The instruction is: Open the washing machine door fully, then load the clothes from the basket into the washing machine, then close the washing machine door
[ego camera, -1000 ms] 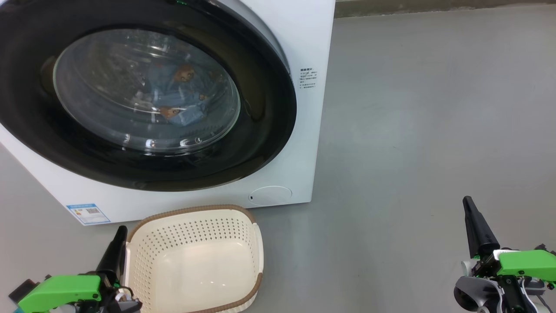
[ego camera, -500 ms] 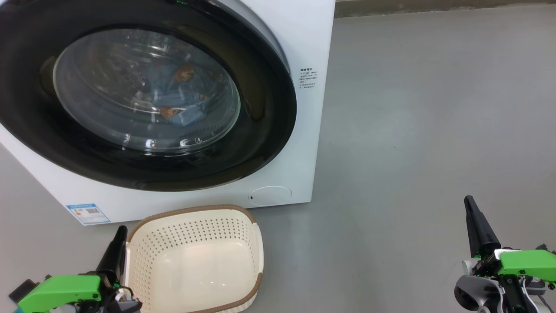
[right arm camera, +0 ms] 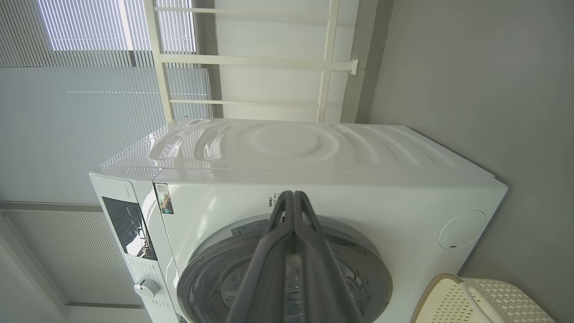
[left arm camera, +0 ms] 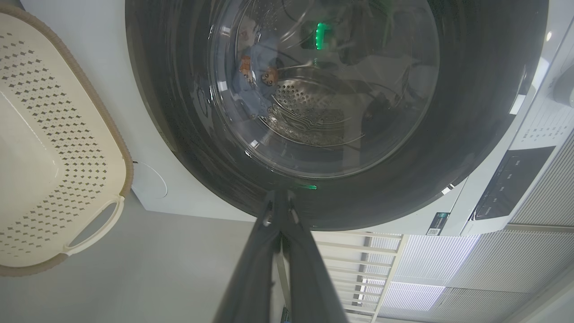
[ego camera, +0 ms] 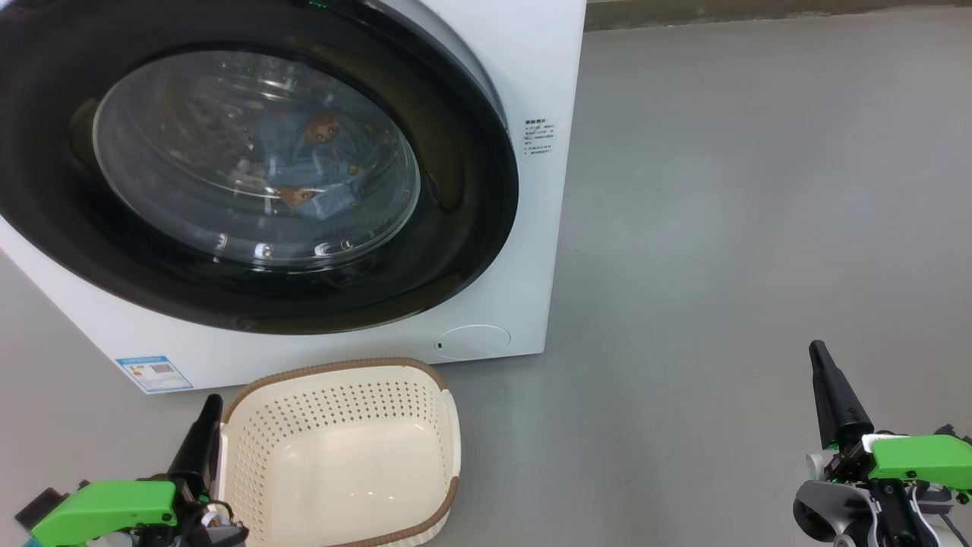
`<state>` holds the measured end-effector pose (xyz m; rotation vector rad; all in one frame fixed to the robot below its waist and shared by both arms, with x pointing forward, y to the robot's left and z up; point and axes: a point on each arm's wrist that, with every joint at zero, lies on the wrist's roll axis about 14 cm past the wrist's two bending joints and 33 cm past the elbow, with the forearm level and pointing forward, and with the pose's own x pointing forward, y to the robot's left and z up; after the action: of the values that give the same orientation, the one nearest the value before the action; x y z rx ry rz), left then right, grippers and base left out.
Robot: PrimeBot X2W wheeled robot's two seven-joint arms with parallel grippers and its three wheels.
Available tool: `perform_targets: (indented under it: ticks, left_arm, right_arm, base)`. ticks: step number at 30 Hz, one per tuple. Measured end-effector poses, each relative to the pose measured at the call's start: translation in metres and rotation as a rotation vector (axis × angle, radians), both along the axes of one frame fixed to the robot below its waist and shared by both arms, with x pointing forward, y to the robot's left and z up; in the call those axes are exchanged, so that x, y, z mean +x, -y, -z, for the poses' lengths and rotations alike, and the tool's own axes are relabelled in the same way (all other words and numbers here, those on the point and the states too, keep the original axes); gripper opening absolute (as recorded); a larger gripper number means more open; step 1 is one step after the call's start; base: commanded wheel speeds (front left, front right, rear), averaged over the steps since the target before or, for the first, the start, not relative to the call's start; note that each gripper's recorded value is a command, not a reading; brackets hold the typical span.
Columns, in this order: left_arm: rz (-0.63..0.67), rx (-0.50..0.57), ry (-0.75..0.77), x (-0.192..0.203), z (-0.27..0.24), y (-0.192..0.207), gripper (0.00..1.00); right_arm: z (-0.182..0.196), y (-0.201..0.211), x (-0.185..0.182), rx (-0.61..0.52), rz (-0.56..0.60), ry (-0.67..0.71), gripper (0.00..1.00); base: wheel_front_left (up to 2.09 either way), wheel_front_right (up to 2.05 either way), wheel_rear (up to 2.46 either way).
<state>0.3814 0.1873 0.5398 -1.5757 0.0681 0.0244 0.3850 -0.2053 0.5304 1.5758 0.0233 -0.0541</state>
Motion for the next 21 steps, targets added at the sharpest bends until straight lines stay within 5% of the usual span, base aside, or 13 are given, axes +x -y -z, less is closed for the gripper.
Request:
perform_targets:
  ticks: [21]
  left_arm:
    - [0.000,0.000,0.000,0.0000,0.0001,0.0000,0.00]
  right_arm:
    - [-0.0011,-0.0002,0.0002,0.006,0.000,0.001,0.00]
  base:
    - [0.00,0.00,0.00]
